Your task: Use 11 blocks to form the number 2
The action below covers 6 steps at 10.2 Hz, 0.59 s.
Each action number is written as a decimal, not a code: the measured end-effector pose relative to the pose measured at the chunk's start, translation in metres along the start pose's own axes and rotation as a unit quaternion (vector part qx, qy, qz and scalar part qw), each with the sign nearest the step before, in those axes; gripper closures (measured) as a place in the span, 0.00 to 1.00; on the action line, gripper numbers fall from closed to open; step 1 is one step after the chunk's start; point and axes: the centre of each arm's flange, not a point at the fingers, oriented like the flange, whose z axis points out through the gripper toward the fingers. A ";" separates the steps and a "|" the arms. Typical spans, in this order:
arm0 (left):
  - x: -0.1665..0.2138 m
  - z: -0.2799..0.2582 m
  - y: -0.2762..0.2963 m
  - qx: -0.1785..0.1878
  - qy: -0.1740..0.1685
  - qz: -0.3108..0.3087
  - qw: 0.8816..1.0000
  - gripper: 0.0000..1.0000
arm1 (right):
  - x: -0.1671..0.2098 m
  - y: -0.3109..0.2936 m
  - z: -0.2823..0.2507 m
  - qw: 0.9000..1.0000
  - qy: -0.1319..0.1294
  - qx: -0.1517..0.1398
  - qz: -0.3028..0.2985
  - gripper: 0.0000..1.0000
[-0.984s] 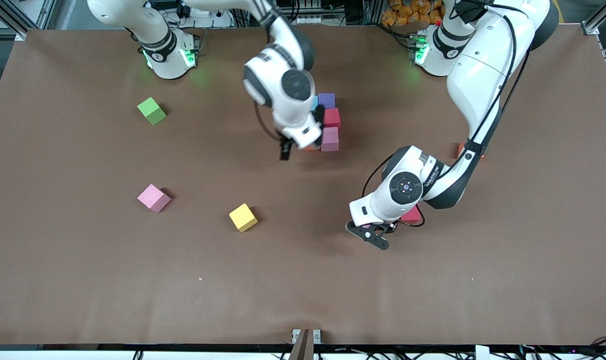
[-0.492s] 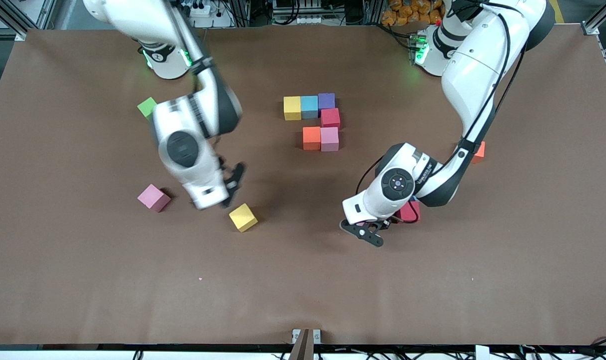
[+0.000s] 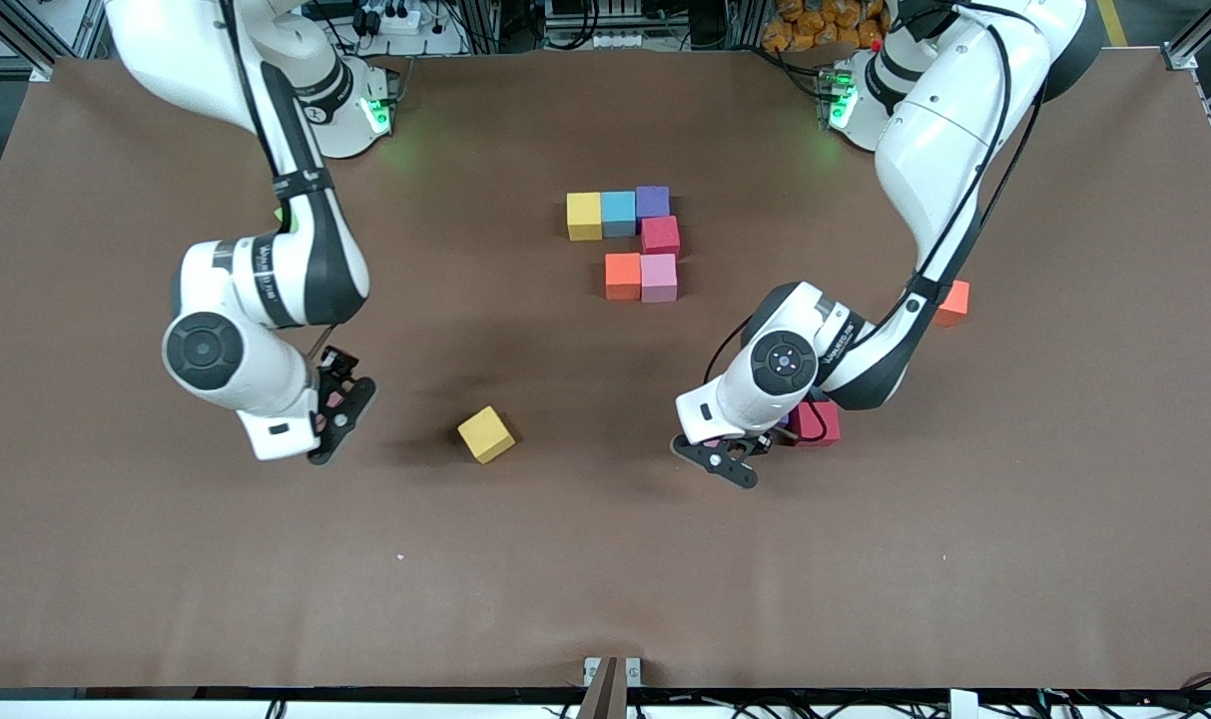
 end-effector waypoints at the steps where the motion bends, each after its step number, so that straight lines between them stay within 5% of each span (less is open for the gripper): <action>1: 0.000 0.000 0.000 0.000 0.000 0.000 1.000 0.46 | -0.012 0.013 0.002 1.000 0.004 -0.004 0.014 0.00; 6: 0.001 -0.002 0.004 0.000 0.002 0.003 1.000 0.46 | -0.036 0.035 0.008 0.999 0.006 -0.005 0.040 0.00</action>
